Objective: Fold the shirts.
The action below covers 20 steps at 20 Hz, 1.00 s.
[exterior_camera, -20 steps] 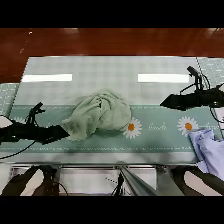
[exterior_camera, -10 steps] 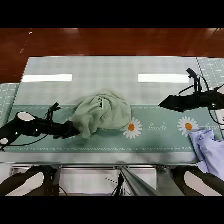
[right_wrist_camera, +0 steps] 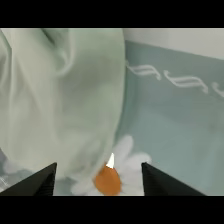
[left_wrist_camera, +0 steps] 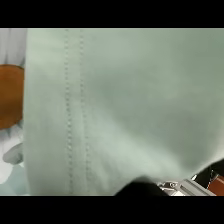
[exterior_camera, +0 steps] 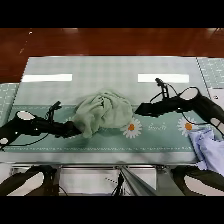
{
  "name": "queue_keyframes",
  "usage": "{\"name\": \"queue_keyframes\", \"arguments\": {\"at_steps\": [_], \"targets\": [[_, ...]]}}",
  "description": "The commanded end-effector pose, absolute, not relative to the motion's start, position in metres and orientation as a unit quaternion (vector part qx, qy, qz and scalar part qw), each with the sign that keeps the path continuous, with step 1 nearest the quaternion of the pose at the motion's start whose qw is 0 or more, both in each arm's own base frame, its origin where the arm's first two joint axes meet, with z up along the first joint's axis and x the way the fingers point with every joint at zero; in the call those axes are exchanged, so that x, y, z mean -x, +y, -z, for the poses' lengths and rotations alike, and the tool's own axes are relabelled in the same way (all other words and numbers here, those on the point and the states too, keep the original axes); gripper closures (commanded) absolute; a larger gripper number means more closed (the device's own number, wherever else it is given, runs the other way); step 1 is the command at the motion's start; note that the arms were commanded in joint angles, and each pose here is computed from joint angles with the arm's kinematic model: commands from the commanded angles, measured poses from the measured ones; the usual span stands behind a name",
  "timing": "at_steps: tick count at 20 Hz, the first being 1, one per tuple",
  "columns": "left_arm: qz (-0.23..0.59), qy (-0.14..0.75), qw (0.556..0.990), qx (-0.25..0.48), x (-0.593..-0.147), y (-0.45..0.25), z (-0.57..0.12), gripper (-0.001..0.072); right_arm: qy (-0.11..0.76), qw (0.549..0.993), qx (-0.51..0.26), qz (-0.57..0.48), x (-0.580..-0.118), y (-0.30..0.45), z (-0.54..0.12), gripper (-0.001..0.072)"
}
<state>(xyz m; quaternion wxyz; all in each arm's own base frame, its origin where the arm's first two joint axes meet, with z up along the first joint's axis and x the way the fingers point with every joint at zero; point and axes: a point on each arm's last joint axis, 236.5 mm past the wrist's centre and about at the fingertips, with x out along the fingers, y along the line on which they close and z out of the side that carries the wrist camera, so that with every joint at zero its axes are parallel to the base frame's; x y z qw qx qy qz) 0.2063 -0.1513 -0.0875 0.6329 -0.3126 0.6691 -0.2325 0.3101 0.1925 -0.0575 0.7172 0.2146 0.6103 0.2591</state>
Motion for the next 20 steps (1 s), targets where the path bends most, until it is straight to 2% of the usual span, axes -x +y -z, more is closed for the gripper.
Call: {"name": "queue_keyframes", "arguments": {"at_steps": [1,5,6,8,9,10,12,14,17,20], "targets": [[0.252,0.660,0.639,0.305,-0.204,-0.154,0.075,0.0685,0.601,0.710,-0.276,-0.243,-0.324,0.230,0.075,0.0103],[0.262,0.638,0.662,0.295,-0.209,-0.154,0.060,0.0686,0.614,0.690,-0.306,-0.231,-0.319,0.254,0.089,0.0128],[0.265,0.630,0.670,0.291,-0.214,-0.154,0.055,0.0685,0.619,0.686,-0.306,-0.230,-0.316,0.258,0.092,0.0203],[0.273,0.608,0.691,0.280,-0.228,-0.153,0.039,0.0686,0.620,0.687,-0.298,-0.235,-0.313,0.262,0.093,0.0438],[0.279,0.595,0.703,0.273,-0.237,-0.153,0.027,0.0685,0.618,0.689,-0.296,-0.236,-0.314,0.261,0.093,0.0612],[0.288,0.582,0.713,0.265,-0.245,-0.153,0.014,0.0686,0.619,0.686,-0.298,-0.238,-0.314,0.259,0.090,0.0677],[0.313,0.552,0.734,0.243,-0.260,-0.154,-0.022,0.0686,0.604,0.694,-0.301,-0.252,-0.321,0.249,0.071,0.0677],[0.334,0.503,0.768,0.213,-0.279,-0.154,-0.071,0.0686,0.553,0.728,-0.307,-0.265,-0.339,0.226,0.028,0.0677],[0.346,0.386,0.841,0.157,-0.311,-0.147,-0.172,0.0686,0.442,0.793,-0.313,-0.279,-0.363,0.178,-0.076,0.0678],[0.325,0.268,0.899,0.118,-0.328,-0.126,-0.275,0.0686,0.329,0.856,-0.279,-0.287,-0.359,0.135,-0.186,0.0678]]}}
